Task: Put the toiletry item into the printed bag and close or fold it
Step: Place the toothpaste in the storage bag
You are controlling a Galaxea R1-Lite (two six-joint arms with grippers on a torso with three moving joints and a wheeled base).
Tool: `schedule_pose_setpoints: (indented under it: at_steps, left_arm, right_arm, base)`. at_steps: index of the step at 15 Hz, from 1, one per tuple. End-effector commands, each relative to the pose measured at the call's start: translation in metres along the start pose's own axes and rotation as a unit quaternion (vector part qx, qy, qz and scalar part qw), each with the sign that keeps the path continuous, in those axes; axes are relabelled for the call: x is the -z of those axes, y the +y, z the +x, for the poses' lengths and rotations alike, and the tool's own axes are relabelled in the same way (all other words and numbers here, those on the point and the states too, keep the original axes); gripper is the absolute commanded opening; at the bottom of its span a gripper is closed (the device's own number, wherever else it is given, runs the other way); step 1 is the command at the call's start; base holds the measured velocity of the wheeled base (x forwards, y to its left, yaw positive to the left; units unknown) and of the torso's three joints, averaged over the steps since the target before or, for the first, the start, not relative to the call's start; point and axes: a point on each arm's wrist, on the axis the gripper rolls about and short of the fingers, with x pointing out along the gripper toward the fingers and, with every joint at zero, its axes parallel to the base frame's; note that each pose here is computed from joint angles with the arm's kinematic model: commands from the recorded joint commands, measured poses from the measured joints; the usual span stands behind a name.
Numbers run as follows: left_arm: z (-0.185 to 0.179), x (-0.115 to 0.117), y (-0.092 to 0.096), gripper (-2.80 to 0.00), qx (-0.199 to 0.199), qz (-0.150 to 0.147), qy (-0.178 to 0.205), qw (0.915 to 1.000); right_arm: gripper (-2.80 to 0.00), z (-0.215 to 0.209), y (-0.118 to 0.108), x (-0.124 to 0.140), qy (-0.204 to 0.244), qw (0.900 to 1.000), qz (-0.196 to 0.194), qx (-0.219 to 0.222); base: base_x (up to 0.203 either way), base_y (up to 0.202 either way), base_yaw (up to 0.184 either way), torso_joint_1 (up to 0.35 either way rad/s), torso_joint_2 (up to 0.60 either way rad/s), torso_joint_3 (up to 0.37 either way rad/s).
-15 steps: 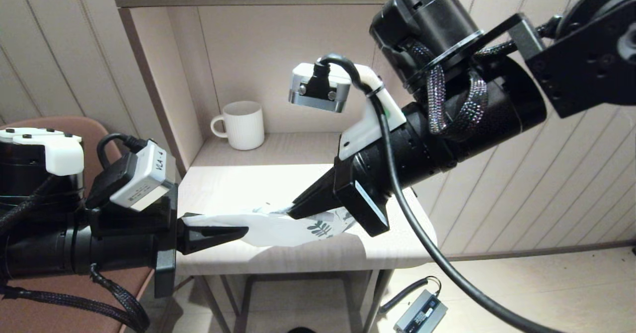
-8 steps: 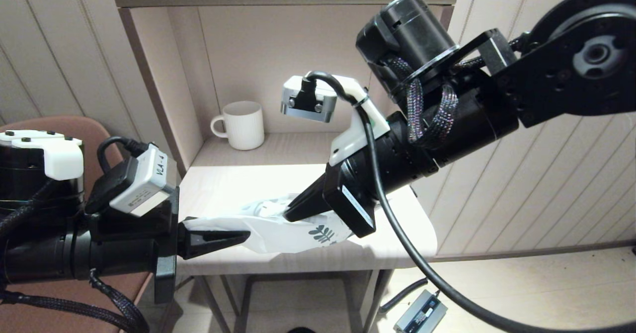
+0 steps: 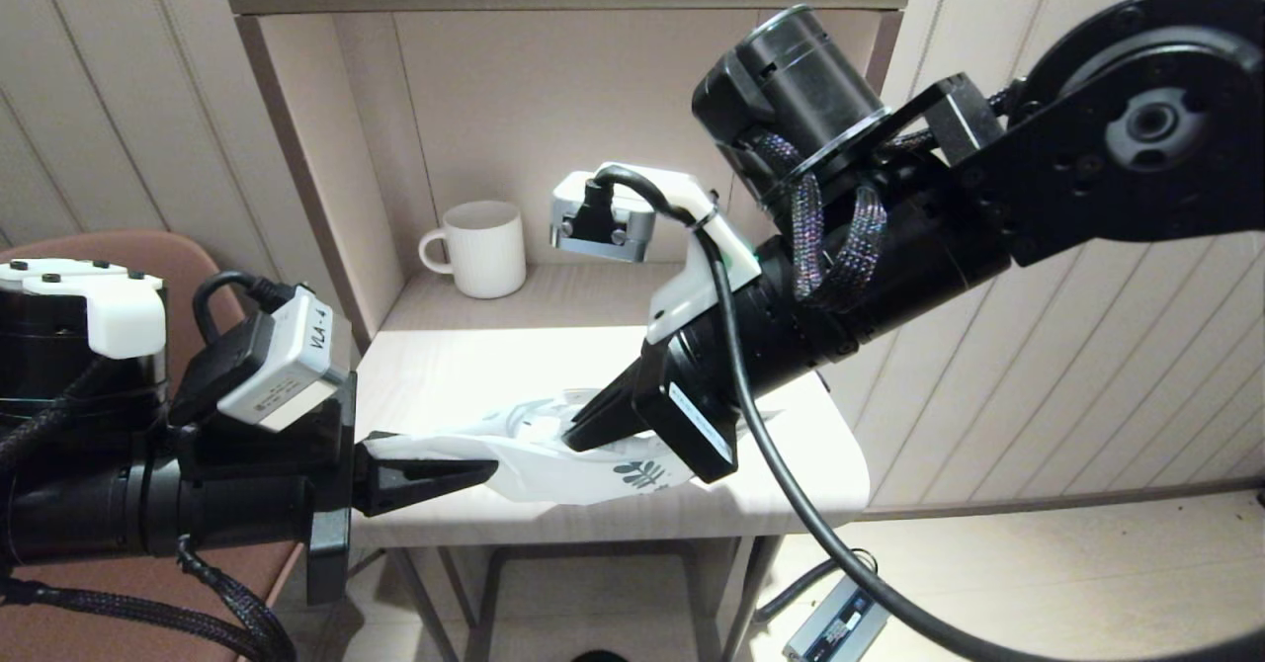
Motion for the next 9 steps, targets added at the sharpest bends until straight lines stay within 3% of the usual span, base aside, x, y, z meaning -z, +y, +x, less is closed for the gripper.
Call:
schedule_pose_setpoints:
  at_steps: [1, 9]
  left_arm:
    - [0.0000, -0.0003, 0.0001, -2.80, 0.001, 0.002, -0.002, 1.0000]
    - [0.0000, -0.0007, 0.0003, -2.80, 0.002, 0.003, -0.003, 1.0000]
  right_arm:
    - [-2.80, 0.0027, 0.0017, 0.0000, 0.004, 1.000, -0.002, -0.002]
    - [-2.80, 0.0043, 0.0036, -0.0009, 0.007, 1.000, -0.005, 0.007]
  base:
    - [0.000, 0.000, 0.000, 0.000, 0.00, 0.000]
    - [0.000, 0.000, 0.000, 0.000, 0.00, 0.000]
